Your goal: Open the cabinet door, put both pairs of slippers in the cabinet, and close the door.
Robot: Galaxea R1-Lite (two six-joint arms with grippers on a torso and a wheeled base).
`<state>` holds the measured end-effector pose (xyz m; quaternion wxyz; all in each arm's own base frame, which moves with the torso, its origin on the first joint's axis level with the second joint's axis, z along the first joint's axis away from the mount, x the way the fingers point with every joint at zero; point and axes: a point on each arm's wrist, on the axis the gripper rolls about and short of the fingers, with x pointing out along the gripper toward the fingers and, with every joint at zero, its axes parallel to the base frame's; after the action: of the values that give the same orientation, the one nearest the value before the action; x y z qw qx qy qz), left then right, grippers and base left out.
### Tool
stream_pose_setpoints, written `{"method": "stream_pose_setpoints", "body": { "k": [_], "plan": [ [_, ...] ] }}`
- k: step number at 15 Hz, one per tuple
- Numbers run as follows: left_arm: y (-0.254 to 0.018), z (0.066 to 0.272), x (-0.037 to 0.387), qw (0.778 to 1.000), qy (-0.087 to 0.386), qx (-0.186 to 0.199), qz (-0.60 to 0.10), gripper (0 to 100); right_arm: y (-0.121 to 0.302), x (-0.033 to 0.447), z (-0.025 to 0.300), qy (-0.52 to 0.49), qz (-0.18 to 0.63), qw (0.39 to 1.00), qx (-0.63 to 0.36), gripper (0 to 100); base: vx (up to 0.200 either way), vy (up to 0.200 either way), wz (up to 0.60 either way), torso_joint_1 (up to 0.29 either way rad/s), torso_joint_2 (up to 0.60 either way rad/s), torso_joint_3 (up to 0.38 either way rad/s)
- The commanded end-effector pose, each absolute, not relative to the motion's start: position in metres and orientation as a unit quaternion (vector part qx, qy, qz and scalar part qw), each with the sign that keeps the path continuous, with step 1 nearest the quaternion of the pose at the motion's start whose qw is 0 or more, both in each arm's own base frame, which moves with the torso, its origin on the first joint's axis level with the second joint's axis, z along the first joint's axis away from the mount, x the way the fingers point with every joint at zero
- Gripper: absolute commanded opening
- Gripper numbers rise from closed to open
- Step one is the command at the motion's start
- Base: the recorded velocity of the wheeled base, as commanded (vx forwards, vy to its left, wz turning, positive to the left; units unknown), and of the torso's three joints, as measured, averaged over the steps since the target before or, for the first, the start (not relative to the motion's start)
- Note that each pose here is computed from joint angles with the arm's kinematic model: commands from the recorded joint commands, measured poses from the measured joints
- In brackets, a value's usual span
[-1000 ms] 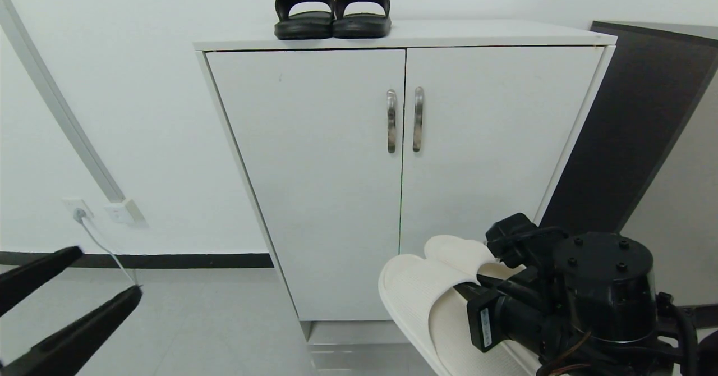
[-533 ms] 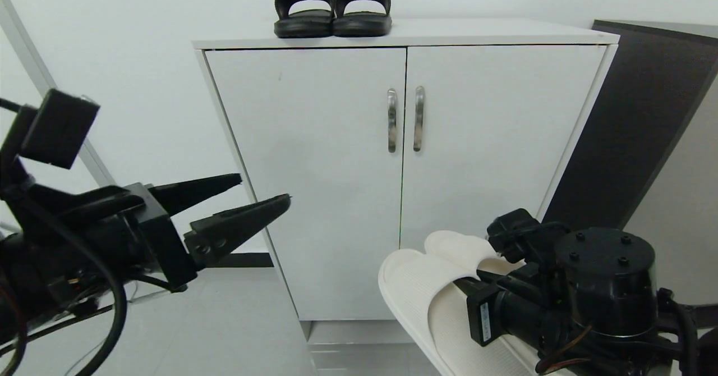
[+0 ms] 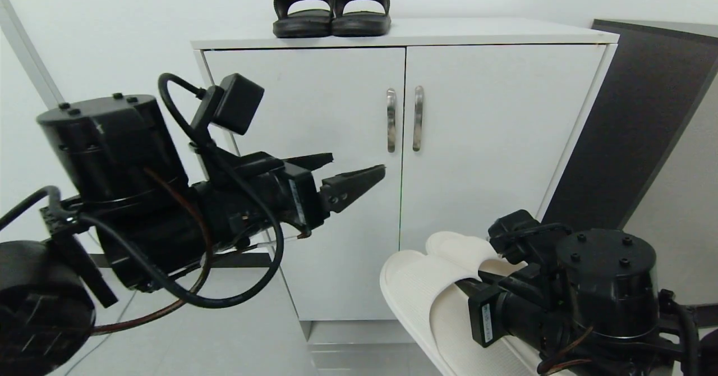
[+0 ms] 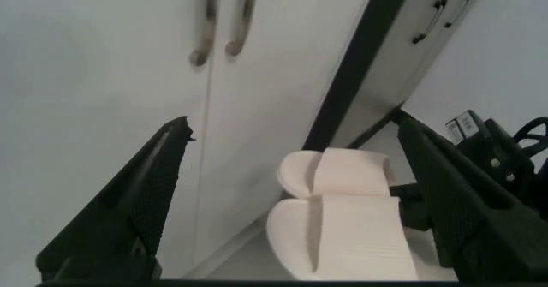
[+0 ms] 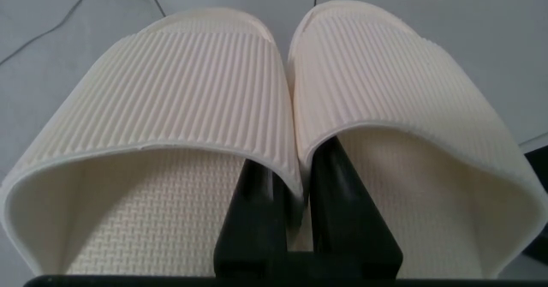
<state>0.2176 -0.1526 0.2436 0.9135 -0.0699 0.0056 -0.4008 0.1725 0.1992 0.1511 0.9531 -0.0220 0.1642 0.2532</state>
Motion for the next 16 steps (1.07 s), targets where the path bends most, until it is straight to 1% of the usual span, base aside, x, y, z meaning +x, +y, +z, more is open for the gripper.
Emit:
{"method": "stream_pose_setpoints", "body": {
  "k": [1, 2, 3, 5, 6, 7, 8, 9, 10, 12, 15, 16],
  "plan": [
    [-0.176, 0.243, 0.237, 0.906, 0.020, -0.075, -0.415, 100, 0.199, 0.172, 0.151, 0.164, 0.254, 0.953, -0.021, 0, 0.000, 0.000, 0.00, 0.000, 0.00, 0.000],
    [-0.180, 0.244, 0.240, 0.905, 0.026, -0.079, -0.417, 100, 0.200, 0.172, 0.151, 0.165, 0.253, 0.953, -0.022, 0, 0.000, 0.000, 0.00, 0.000, 0.00, 0.000],
    [-0.191, 0.249, 0.252, 0.895, 0.034, -0.088, -0.435, 100, 0.200, 0.173, 0.149, 0.168, 0.254, 0.952, -0.024, 0, 0.000, 0.000, 0.00, 0.000, 0.00, 0.000],
    [-0.199, 0.258, 0.261, 0.881, 0.036, -0.099, -0.461, 100, 0.199, 0.173, 0.150, 0.166, 0.253, 0.953, -0.023, 0, 0.000, 0.000, 0.00, 0.000, 0.00, 0.000],
    [-0.207, 0.268, 0.268, 0.859, 0.050, -0.120, -0.495, 100, 0.199, 0.172, 0.151, 0.164, 0.254, 0.953, -0.021, 0, 0.000, 0.000, 0.00, 0.000, 0.00, 0.000],
    [-0.210, 0.272, 0.270, 0.852, 0.051, -0.127, -0.506, 100, 0.199, 0.172, 0.151, 0.165, 0.253, 0.953, -0.022, 0, 0.000, 0.000, 0.00, 0.000, 0.00, 0.000],
    [-0.218, 0.278, 0.280, 0.834, 0.059, -0.144, -0.530, 100, 0.199, 0.172, 0.151, 0.165, 0.253, 0.953, -0.022, 0, 0.000, 0.000, 0.00, 0.000, 0.00, 0.000],
    [-0.224, 0.280, 0.286, 0.827, 0.065, -0.149, -0.538, 100, 0.199, 0.172, 0.151, 0.164, 0.254, 0.953, -0.021, 0, 0.000, 0.000, 0.00, 0.000, 0.00, 0.000],
    [-0.231, 0.279, 0.295, 0.825, 0.068, -0.149, -0.541, 100, 0.199, 0.172, 0.151, 0.164, 0.254, 0.953, -0.021, 0, 0.000, 0.000, 0.00, 0.000, 0.00, 0.000],
    [-0.241, 0.278, 0.306, 0.827, 0.073, -0.150, -0.538, 100, 0.199, 0.172, 0.151, 0.165, 0.253, 0.953, -0.022, 0, 0.000, 0.000, 0.00, 0.000, 0.00, 0.000],
    [-0.240, 0.280, 0.309, 0.830, 0.072, -0.149, -0.532, 100, 0.199, 0.172, 0.151, 0.165, 0.253, 0.953, -0.022, 0, 0.000, 0.000, 0.00, 0.000, 0.00, 0.000],
    [-0.239, 0.281, 0.309, 0.840, 0.068, -0.148, -0.517, 100, 0.199, 0.172, 0.151, 0.165, 0.253, 0.953, -0.022, 0, 0.000, 0.000, 0.00, 0.000, 0.00, 0.000]
  ]
}}
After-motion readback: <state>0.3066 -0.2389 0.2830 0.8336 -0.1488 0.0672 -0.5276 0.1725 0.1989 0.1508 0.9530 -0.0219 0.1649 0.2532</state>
